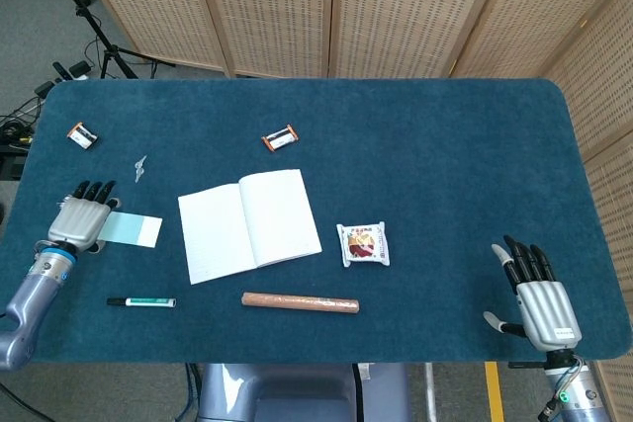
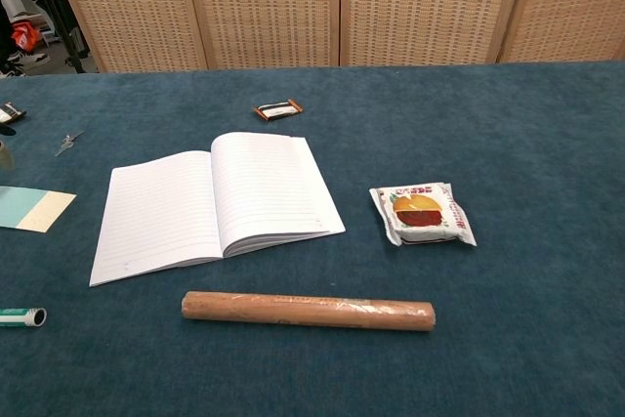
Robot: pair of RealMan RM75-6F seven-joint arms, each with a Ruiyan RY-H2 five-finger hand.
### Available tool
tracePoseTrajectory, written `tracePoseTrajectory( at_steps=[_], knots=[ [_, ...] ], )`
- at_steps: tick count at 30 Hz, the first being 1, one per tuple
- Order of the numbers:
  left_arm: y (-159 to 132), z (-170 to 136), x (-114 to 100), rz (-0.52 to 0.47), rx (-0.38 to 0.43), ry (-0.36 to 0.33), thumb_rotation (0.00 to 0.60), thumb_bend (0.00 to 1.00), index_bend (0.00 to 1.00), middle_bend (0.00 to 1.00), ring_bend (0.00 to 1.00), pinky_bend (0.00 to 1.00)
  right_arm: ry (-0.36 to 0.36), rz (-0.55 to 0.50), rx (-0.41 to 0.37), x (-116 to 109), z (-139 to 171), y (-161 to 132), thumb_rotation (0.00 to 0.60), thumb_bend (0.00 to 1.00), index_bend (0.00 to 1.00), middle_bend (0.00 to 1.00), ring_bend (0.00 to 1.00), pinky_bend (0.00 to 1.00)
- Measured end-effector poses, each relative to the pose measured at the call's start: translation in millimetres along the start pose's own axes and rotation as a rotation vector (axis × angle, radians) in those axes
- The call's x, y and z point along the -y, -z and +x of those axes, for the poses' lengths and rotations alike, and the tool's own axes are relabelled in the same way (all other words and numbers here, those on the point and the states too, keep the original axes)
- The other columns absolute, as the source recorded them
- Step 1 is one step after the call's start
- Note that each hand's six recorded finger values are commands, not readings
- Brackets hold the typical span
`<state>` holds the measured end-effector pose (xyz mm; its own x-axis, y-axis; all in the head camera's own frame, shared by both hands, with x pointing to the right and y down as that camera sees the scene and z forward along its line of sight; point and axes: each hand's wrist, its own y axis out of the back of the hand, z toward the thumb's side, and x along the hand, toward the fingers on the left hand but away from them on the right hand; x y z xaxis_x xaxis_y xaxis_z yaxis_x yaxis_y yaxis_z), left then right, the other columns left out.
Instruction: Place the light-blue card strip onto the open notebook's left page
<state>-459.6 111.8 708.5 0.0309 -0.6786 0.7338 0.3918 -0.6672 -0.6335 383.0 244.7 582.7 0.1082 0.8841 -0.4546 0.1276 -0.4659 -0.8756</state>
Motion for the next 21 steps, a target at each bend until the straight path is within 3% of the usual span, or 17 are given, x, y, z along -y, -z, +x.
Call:
tracePoseTrajectory(
  at_steps=[21],
  knots=[
    [-11,9,9,0.031,0.006,0.041,0.6,0.18,0.23,0.0,0.0,0.0,0.025,-0.012,-0.005,-2,-1,-1,0.6,0.16,0.0,0.0,0.0,0.0]
  ],
)
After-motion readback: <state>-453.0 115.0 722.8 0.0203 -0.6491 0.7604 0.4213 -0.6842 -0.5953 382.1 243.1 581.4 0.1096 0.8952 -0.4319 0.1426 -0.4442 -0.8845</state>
